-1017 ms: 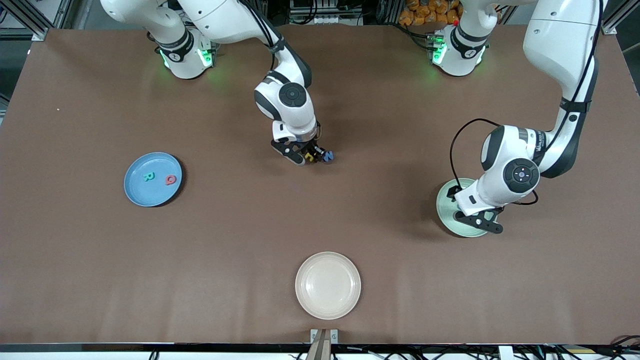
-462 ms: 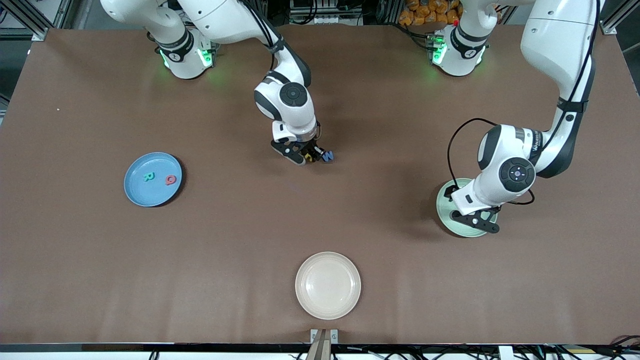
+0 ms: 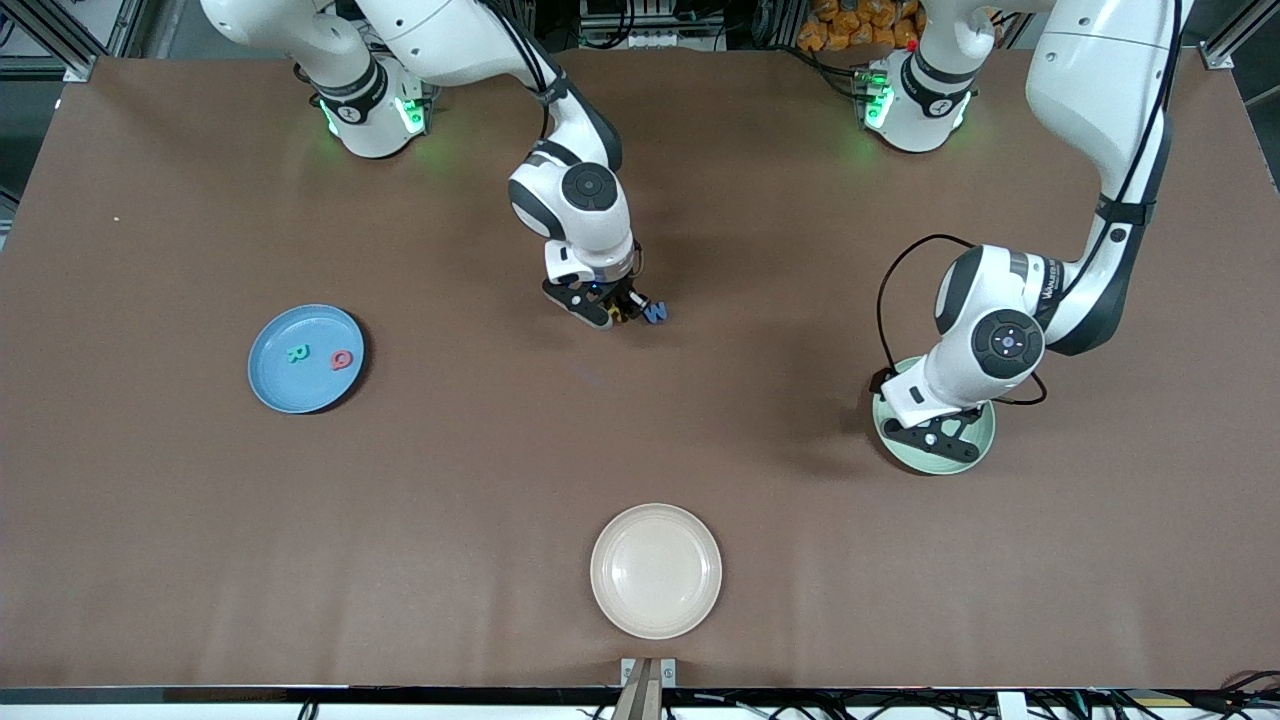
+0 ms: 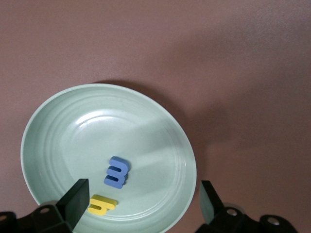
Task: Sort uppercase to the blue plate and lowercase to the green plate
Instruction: 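Carry the yellow H to the blue plate while the left gripper reaches letters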
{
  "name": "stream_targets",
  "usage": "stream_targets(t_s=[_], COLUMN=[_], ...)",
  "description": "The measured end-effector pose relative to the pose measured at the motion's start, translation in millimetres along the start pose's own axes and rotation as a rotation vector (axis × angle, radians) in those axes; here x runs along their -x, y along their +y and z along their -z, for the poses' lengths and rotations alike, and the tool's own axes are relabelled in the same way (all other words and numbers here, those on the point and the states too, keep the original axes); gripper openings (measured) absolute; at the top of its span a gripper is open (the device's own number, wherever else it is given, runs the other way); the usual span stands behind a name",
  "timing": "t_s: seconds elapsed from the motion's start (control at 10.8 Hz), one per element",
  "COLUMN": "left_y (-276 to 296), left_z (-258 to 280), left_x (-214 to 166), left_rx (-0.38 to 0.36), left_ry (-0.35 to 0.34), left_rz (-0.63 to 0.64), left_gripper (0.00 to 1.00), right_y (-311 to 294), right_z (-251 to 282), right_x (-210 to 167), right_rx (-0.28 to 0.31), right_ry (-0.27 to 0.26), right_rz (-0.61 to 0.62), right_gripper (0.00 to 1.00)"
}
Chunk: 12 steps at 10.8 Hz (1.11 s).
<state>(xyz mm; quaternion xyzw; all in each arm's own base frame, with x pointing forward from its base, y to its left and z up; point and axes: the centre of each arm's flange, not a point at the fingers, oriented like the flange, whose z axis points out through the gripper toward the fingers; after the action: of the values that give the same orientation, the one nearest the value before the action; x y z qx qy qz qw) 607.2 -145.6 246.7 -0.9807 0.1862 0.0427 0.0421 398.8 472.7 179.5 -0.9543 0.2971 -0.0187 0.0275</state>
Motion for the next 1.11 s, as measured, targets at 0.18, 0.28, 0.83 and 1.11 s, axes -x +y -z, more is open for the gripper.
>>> stream_targets(t_s=[0.18, 0.28, 0.83, 1.11], left_y=[-1, -1, 91, 179], left_z=[0, 0, 17, 29], left_x=[0, 0, -7, -5], left_rx=[0.000, 0.000, 0.044, 0.057], left_ry=[0.000, 0.000, 0.025, 0.038], left_rz=[0.002, 0.002, 0.148, 0.211], left_gripper=[1.00, 1.00, 1.00, 1.00], right_y=[0, 0, 19, 46], right_z=[0, 0, 24, 43], right_x=[0, -2, -92, -155], right_rx=[-0.001, 0.001, 0.114, 0.191], right_ry=[0.004, 0.006, -0.004, -0.044], right_rz=[0.031, 0.056, 0.280, 0.465], right_gripper=[0.33, 0.33, 0.33, 0.33])
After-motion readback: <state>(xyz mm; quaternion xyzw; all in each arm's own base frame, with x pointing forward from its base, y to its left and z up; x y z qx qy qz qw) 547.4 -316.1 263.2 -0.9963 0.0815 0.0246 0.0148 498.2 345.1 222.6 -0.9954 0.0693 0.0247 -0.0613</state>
